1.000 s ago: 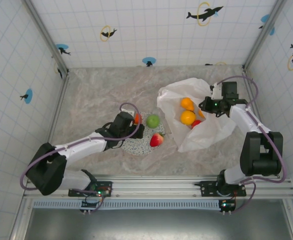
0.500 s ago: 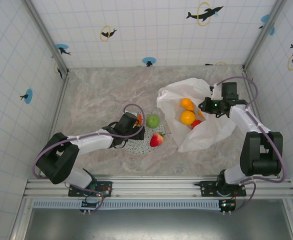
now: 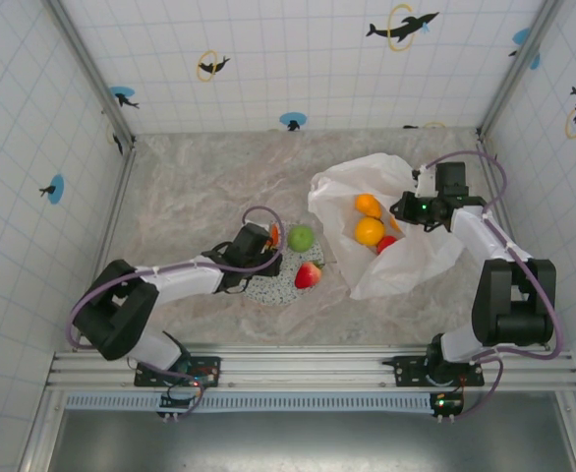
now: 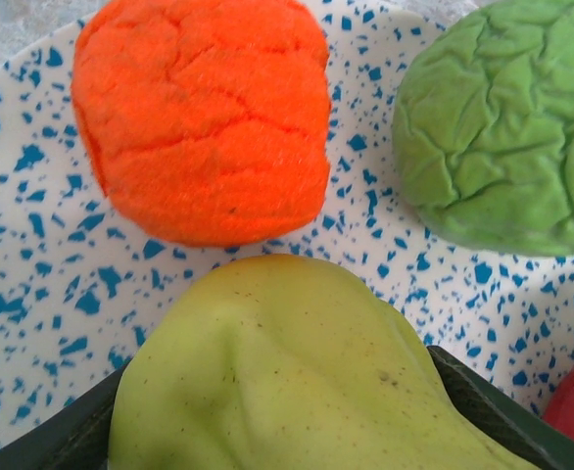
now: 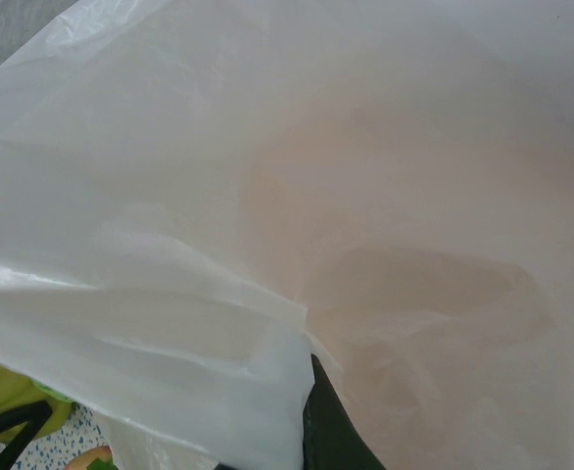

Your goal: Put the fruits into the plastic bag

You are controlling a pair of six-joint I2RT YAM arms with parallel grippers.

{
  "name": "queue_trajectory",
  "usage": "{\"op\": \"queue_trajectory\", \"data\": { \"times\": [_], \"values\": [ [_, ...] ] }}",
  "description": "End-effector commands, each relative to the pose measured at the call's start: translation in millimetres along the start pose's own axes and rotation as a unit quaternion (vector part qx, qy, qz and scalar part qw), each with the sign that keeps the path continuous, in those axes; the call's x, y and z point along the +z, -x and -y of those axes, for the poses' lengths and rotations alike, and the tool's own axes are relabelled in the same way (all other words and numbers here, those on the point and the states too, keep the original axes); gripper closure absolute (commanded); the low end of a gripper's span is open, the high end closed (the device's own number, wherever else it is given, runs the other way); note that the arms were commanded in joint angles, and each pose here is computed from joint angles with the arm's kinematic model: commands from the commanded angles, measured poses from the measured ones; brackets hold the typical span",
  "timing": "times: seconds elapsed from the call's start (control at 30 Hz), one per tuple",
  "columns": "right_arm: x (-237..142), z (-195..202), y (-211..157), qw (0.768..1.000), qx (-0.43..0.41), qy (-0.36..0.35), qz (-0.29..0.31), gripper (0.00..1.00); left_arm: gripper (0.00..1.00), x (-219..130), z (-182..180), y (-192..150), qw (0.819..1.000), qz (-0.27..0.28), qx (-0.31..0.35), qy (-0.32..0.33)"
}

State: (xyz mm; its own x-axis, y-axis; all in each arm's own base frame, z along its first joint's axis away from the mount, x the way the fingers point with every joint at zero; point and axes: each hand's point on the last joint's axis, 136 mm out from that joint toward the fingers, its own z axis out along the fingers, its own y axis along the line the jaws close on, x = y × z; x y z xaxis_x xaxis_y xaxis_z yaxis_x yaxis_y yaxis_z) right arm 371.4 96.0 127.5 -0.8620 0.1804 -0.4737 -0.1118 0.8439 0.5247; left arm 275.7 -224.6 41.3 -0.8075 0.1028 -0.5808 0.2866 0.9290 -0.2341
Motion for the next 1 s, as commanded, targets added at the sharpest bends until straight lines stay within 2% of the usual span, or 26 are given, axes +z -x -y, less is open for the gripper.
{"op": "queue_trajectory", "data": {
  "times": [0.0, 0.1, 0.2, 0.43, 0.57, 0.67, 0.83, 0.97],
  "values": [
    [3.7, 1.5, -5.6, 1.000, -0.003, 0.006, -0.005, 1.00, 0.37, -13.5, 0.9, 1.1, 1.000, 0.016, -0.006, -0.009],
    [3.3, 1.2, -5.1, 1.000, -0.004, 0.006, -0.004, 1.00, 0.38, -28.2, 10.6, 2.9, 0.999, 0.035, -0.002, -0.029],
    [2.3, 1.0, -4.1, 1.000, -0.005, 0.006, -0.003, 1.00, 0.39, -47.4, 39.2, 12.8, 0.995, 0.064, 0.027, -0.071],
    [-0.8, -3.5, -2.0, 1.000, -0.007, 0.012, -0.003, 1.00, 0.40, -80.1, 153.0, 43.2, 0.963, 0.116, 0.120, -0.211],
    [-2.9, -8.8, -1.7, 1.000, -0.009, 0.019, -0.002, 1.00, 0.40, -68.5, 203.1, 60.3, 0.950, 0.112, 0.153, -0.247],
    [-7.4, -13.2, 2.8, 1.000, -0.009, 0.023, 0.004, 1.00, 0.40, -49.2, 226.6, 75.7, 0.948, 0.114, 0.161, -0.251],
    [-15.4, -20.6, 12.8, 0.999, -0.010, 0.029, 0.015, 1.00, 0.40, -14.9, 247.1, 102.0, 0.950, 0.132, 0.178, -0.221],
    [-19.1, -28.2, 16.2, 0.999, -0.002, 0.043, 0.020, 1.00, 0.40, 11.9, 244.2, 125.0, 0.957, 0.165, 0.168, -0.171]
  ]
}}
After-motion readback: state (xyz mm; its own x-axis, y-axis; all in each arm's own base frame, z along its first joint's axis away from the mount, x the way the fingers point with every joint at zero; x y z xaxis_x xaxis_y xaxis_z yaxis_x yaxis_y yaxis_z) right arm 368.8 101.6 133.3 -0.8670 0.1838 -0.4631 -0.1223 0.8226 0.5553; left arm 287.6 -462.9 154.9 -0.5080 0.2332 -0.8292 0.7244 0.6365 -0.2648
